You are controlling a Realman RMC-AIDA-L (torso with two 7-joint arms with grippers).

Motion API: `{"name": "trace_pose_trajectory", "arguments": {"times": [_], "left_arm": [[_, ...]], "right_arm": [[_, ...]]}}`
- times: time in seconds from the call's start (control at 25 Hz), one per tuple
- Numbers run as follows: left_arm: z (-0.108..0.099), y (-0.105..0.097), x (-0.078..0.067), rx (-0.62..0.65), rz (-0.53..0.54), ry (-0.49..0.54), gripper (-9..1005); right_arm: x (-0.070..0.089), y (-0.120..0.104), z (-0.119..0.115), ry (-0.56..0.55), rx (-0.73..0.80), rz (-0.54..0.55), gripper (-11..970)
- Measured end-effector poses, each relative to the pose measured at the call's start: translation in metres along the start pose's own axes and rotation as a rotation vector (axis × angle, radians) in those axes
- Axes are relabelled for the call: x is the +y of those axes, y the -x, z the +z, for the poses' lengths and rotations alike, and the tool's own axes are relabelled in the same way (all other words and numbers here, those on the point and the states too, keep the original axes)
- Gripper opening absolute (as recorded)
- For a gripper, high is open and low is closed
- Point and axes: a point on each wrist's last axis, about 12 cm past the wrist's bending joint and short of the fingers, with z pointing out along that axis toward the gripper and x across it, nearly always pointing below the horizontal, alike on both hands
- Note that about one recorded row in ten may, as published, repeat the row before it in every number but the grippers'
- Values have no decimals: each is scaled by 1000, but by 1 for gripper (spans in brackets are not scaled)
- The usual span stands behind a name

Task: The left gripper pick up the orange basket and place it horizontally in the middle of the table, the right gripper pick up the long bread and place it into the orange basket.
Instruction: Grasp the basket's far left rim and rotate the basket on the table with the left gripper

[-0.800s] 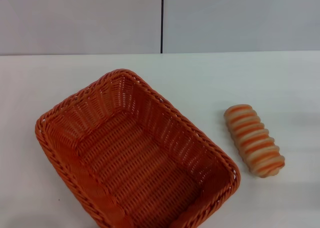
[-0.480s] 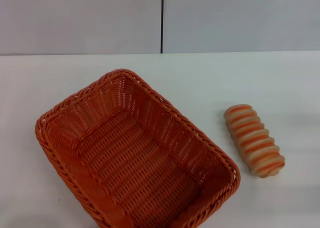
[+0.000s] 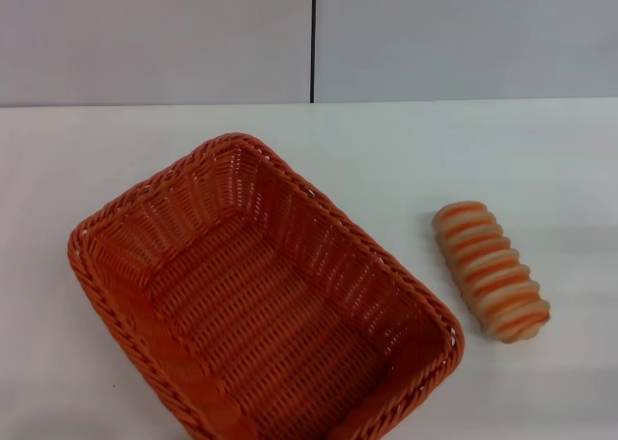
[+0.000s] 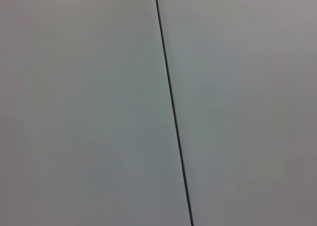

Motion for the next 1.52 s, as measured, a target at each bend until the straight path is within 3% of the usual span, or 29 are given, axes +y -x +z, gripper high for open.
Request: {"name": "trace_pose_trajectory", "arguments": {"times": [0.04, 0.08, 0.16, 0.2, 0.24, 0.4, 0.48, 0.68, 0.72, 0.76, 0.88, 0.92, 1.0, 1.04, 1.12, 1.16, 1.2, 1.28, 1.32, 1.4, 1.44, 1.52], "left_arm": [[0, 3, 3, -8, -16, -25, 844], [4, 18, 18, -30, -70, -127, 843], [12, 32, 32, -20, -111, -213, 843], [12, 32, 32, -20, -111, -213, 842], [27, 53, 45, 46, -168, -343, 842], [42, 71, 51, 139, -184, -459, 837], [67, 99, 51, 305, -181, -592, 835], [83, 117, 46, 414, -163, -658, 828], [100, 140, 37, 503, -74, -710, 827], [107, 148, 32, 540, -36, -725, 826], [112, 153, 27, 572, -7, -736, 822], [131, 168, 6, 683, 108, -775, 821], [141, 174, -7, 724, 169, -794, 818], [141, 174, -7, 724, 169, -794, 817], [154, 180, -23, 780, 232, -805, 815], [168, 182, -40, 843, 308, -808, 813], [168, 182, -40, 843, 308, -808, 812], [178, 180, -56, 910, 370, -813, 810], [184, 177, -72, 962, 422, -827, 808], [186, 175, -78, 985, 440, -827, 806], [190, 171, -92, 1021, 489, -842, 805], [192, 166, -106, 1053, 530, -862, 802]], "right_arm": [[0, 0, 0, -1, 0, 0, 785], [-1, 0, -1, -3, 0, 0, 785], [-1, -1, -3, -7, 12, -1, 785], [-1, -1, -3, -7, 12, -1, 785], [-2, -1, -4, -9, 18, -3, 785], [-2, -2, -4, -11, 29, -6, 785], [-2, -2, -3, -2, 26, -4, 785], [0, -2, -3, 15, 28, 1, 785], [1, -2, -3, 15, 28, 3, 785], [1, -2, -4, 13, 28, 5, 785], [2, -3, -5, 10, 30, 9, 785], [2, -3, -6, 9, 31, 12, 785], [3, -4, -7, 6, 33, 17, 785], [3, -4, -8, 5, 34, 19, 785], [4, -4, -8, 3, 36, 24, 785], [4, -4, -8, 2, 36, 26, 785], [5, -4, -9, 2, 36, 29, 785], [5, -5, -9, 1, 36, 33, 785], [6, -5, -9, 0, 36, 35, 785], [6, -5, -10, -1, 36, 37, 785], [6, -5, -10, -1, 37, 38, 785], [6, -5, -10, -2, 37, 40, 785]]}}
